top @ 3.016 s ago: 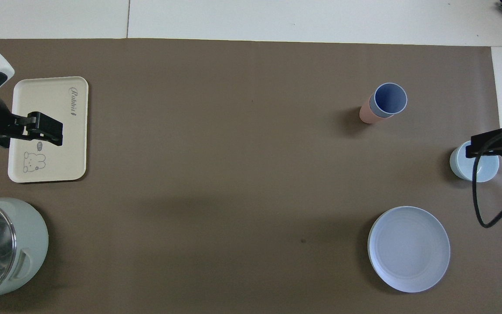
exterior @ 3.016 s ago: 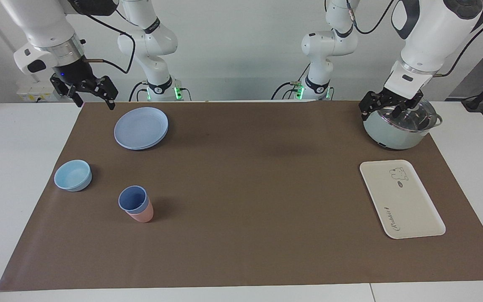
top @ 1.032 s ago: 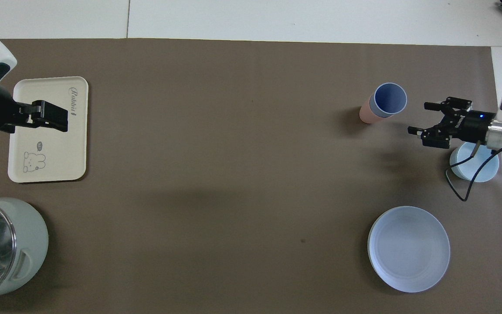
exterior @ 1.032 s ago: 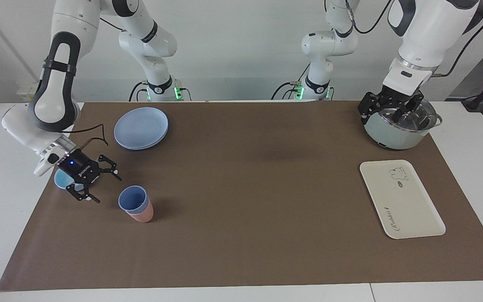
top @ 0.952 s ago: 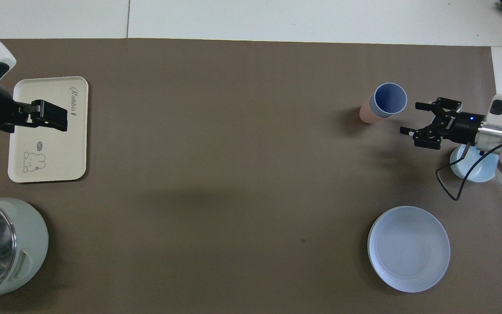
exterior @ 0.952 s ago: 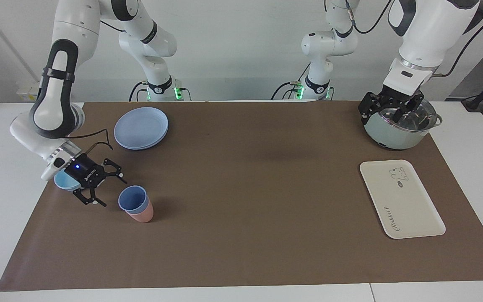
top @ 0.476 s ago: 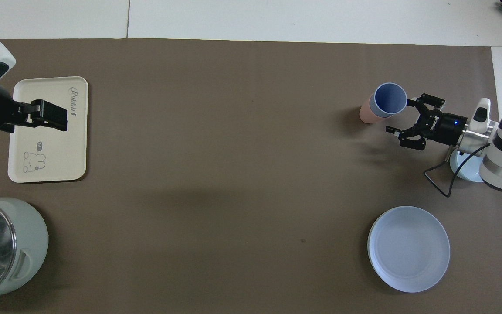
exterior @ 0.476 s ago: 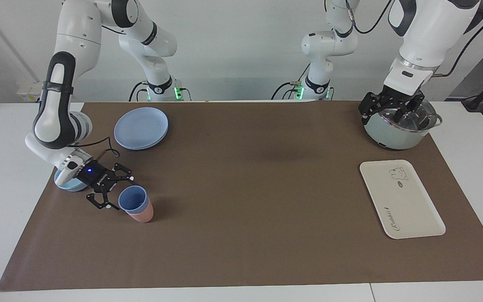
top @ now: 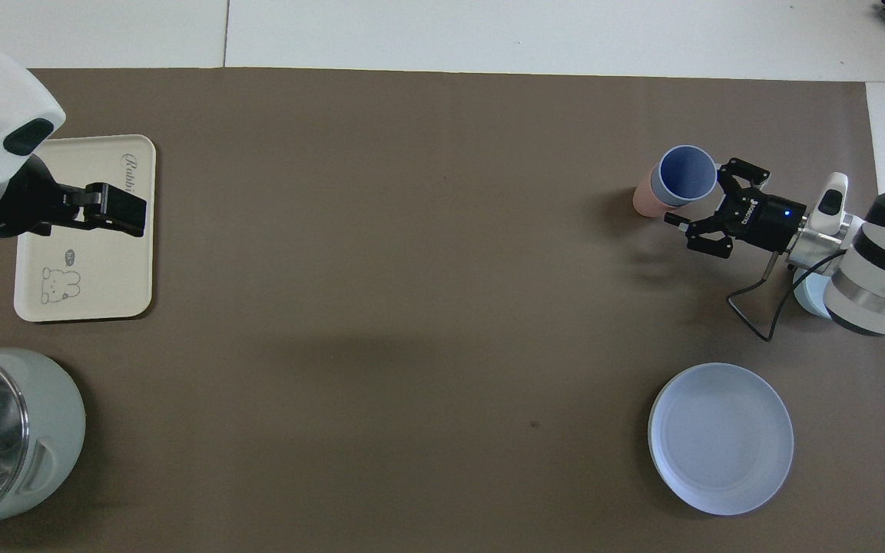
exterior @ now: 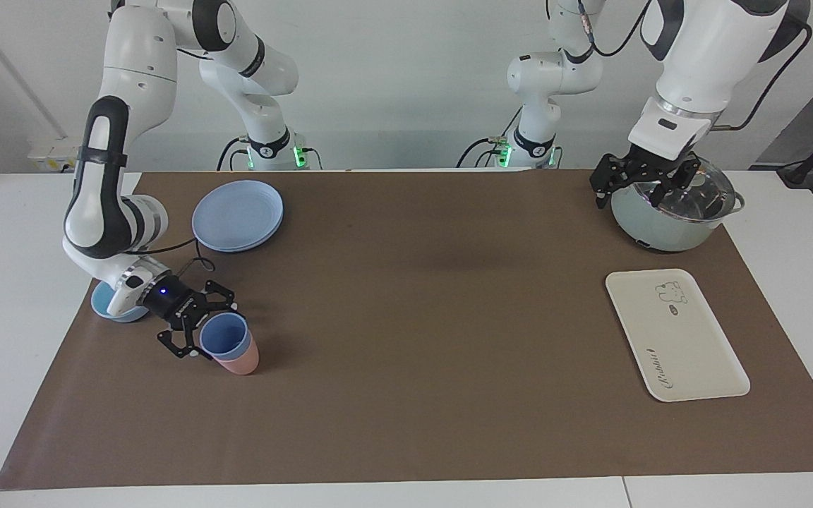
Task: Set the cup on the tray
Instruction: 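Lower the right gripper onto the blue cup rim and close it, then lift the blue cup with the right gripper while the left gripper approaches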
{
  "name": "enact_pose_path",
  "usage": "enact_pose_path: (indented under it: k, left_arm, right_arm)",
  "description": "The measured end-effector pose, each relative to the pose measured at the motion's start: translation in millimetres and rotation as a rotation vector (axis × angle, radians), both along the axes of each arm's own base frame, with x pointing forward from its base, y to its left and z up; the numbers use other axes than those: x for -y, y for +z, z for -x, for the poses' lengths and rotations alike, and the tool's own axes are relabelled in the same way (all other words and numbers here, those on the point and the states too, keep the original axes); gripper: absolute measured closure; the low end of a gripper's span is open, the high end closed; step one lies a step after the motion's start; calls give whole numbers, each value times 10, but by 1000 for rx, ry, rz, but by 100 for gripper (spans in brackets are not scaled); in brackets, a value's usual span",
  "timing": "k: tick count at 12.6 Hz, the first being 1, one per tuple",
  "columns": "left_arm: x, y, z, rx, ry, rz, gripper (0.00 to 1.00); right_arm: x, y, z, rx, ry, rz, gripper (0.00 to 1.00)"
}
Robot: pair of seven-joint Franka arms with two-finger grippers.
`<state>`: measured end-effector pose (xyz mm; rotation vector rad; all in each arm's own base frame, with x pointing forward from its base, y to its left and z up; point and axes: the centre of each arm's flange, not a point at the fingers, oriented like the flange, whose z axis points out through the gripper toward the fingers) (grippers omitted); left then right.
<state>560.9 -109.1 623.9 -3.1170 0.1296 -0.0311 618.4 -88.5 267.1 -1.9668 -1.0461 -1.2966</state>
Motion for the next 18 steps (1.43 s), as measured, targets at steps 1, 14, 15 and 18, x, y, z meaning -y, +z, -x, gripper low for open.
enact_pose_path:
  k: [1, 14, 15, 18]
  left_arm:
    - [61, -21, 29, -6, -11, -2, 0]
    - [128, -28, 88, -8, -22, -5, 0]
    - [139, -27, 90, -7, -21, -5, 0]
    - [194, 4, 73, 17, 31, 30, 0]
  right_arm:
    - [-3, -39, 0, 8, -4, -3, 0]
    - [-181, -76, -87, 32, -60, -6, 16]
    - [-195, -65, -97, 29, -60, -9, 16]
    - [-388, 135, -174, -8, -32, 6, 16]
